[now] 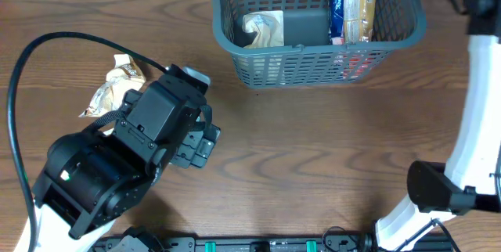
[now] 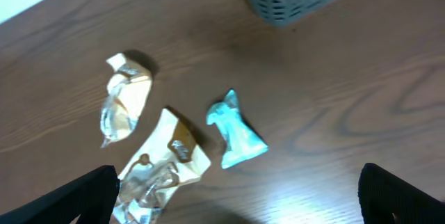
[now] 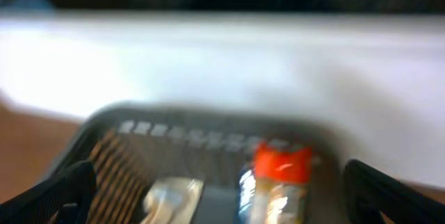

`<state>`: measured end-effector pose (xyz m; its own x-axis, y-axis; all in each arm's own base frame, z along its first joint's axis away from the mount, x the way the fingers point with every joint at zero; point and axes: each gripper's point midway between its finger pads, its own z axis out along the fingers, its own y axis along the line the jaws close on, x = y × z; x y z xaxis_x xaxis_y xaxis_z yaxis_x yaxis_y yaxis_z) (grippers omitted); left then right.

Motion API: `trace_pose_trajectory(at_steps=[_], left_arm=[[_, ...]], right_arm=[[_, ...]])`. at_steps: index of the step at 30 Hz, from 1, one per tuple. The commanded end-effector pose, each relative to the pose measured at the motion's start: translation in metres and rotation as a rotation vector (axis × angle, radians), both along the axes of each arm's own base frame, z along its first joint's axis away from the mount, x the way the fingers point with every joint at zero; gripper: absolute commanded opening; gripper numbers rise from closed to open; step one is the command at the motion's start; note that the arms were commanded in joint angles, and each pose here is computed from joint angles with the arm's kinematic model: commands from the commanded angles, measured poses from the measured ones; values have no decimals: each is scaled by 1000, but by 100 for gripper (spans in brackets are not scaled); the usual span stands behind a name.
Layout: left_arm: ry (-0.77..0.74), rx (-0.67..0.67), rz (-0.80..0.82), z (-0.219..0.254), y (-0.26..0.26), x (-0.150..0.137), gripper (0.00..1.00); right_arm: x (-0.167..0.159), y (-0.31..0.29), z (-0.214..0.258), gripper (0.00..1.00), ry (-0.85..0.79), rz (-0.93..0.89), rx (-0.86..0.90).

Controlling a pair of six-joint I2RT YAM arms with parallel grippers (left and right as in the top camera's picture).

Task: Pack container
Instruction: 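Drop the mushroom bag into the basket and withdraw the right gripper, then move the left gripper to the mushroom bag on the left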

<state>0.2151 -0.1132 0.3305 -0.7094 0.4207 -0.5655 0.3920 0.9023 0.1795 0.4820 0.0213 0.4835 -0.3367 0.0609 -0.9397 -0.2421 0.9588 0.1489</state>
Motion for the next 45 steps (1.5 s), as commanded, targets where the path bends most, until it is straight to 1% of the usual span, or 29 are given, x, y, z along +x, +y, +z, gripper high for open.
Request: trace_pose_trajectory(at_steps=[1, 3, 5, 8, 12, 15, 17, 19, 21, 24, 27, 30, 32, 34, 38, 39, 41, 45], left_arm=[[28, -36, -19, -2, -8, -3, 99], [28, -36, -19, -2, -8, -3, 99], [28, -36, -19, -3, -8, -3, 98], [28, -36, -19, -2, -8, -3, 99], [26, -35, -19, -2, -8, -3, 98], [-29, -14, 6, 4, -4, 7, 99], [-87, 14, 59, 11, 5, 16, 99], [-177, 17, 214, 23, 22, 31, 99], [-280, -20, 451, 36, 49, 44, 99], [-399, -88, 799, 46, 93, 52, 99], [-435, -166, 1033, 43, 125, 57, 99], [-455, -212, 1238, 35, 155, 63, 99], [-431, -252, 1356, 22, 172, 69, 99], [-365, -308, 1415, 6, 178, 79, 99], [-134, -499, 1428, -33, 165, 112, 99], [-84, -528, 1424, -41, 160, 117, 99], [-15, -536, 1428, -56, 157, 124, 98], [73, -472, 1462, -86, 155, 132, 99]], right_arm=[[-14, -72, 35, 99, -67, -286, 45], [-23, -115, 38, 99, -68, -458, 68], [-37, -159, 29, 99, -38, -638, 77], [-69, -217, -2, 99, 81, -882, 79], [-100, -248, -39, 99, 238, -985, 93], [-126, -266, -67, 99, 357, -1067, 139], [-139, -273, -82, 99, 421, -1104, 175], [-145, -275, -95, 99, 475, -1107, 193], [-148, -273, -106, 99, 520, -1096, 212], [-148, -265, -119, 99, 575, -1056, 245], [-149, -261, -126, 99, 603, -1044, 255], [-149, -262, -129, 99, 612, -1044, 255], [-149, -262, -129, 99, 612, -1044, 255], [-149, -262, -129, 99, 613, -1045, 255], [-149, -262, -129, 99, 612, -1045, 255], [-149, -262, -129, 99, 612, -1045, 255], [-149, -262, -129, 99, 611, -1045, 255], [-149, -262, -129, 99, 611, -1045, 255]])
